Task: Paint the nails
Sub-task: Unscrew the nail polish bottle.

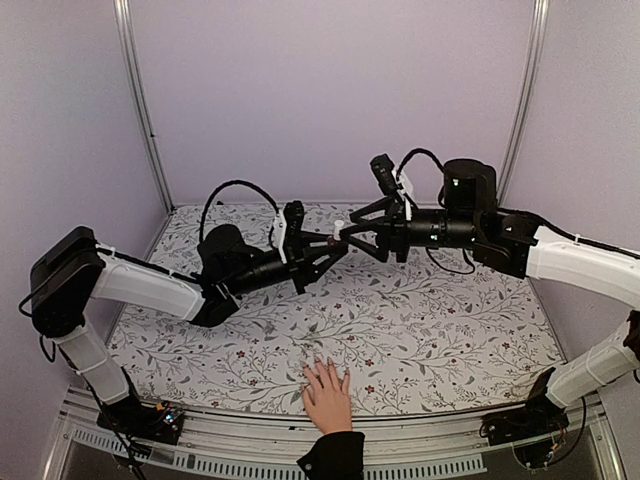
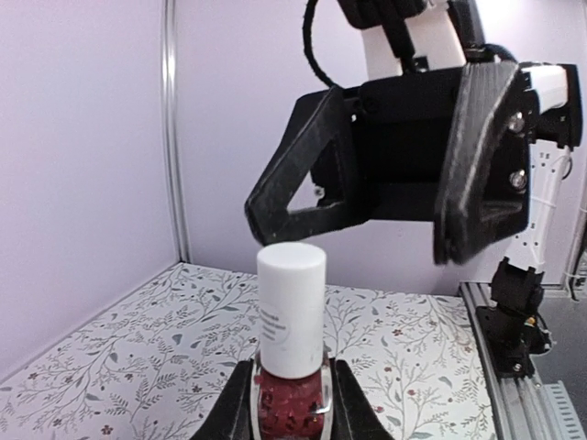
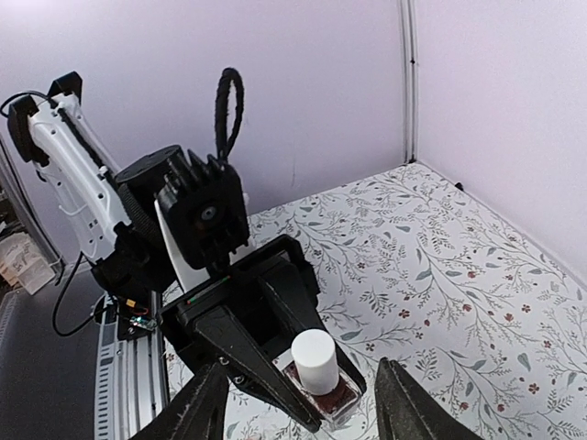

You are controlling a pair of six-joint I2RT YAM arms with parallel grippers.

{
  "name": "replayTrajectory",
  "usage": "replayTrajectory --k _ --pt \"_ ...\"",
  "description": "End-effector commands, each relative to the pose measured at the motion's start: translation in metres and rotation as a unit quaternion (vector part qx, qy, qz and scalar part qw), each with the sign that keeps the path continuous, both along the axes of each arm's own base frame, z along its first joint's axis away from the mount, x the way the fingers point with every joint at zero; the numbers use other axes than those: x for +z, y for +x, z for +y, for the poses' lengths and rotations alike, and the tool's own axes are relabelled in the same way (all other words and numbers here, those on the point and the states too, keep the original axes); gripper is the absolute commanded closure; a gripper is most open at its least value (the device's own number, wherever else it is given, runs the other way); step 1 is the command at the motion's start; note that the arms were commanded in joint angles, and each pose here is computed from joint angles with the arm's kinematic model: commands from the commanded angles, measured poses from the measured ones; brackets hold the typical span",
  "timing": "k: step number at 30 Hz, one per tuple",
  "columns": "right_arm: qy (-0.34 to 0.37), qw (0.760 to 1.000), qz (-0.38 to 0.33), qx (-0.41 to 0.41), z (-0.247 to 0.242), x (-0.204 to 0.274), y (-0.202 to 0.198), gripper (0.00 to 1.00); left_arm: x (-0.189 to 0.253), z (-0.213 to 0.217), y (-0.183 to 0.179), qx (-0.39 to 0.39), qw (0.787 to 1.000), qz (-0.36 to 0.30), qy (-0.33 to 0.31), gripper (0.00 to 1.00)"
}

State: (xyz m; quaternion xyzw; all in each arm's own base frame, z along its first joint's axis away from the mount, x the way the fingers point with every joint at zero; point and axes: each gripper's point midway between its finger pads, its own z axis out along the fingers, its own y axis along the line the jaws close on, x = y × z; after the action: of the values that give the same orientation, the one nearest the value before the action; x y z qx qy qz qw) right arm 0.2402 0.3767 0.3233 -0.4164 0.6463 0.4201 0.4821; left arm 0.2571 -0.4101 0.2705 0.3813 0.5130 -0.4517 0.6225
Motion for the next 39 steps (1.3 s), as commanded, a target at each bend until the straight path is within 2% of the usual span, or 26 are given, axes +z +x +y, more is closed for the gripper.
replayTrajectory --k 1,6,21,26,34,39 --pt "0.024 0.997 0.012 -0.072 -0.002 0.021 0.026 0.47 0.008 0.004 0.017 0.078 0.997 -0.020 0.012 1.00" --pt "0.016 0.993 0.023 -0.112 -0.006 0.024 0.039 0.55 0.004 0.002 0.024 0.109 0.994 -0.020 0.017 1.00" --pt "-0.020 0.992 0.057 -0.114 0.006 -0.005 0.048 0.57 0.002 -0.013 0.031 0.135 0.990 -0.020 0.030 1.00" --pt "-0.015 0.994 0.058 -0.095 0.011 -0.006 0.041 0.71 0.002 -0.014 0.034 0.140 0.989 -0.018 0.033 1.00" --pt "-0.007 0.996 0.054 -0.072 0.012 -0.002 0.031 0.87 0.007 -0.015 0.032 0.130 0.991 -0.019 0.026 1.00" --pt "-0.006 0.997 0.050 -0.050 0.013 -0.002 0.024 0.89 0.007 -0.015 0.033 0.121 0.992 -0.014 0.025 1.00"
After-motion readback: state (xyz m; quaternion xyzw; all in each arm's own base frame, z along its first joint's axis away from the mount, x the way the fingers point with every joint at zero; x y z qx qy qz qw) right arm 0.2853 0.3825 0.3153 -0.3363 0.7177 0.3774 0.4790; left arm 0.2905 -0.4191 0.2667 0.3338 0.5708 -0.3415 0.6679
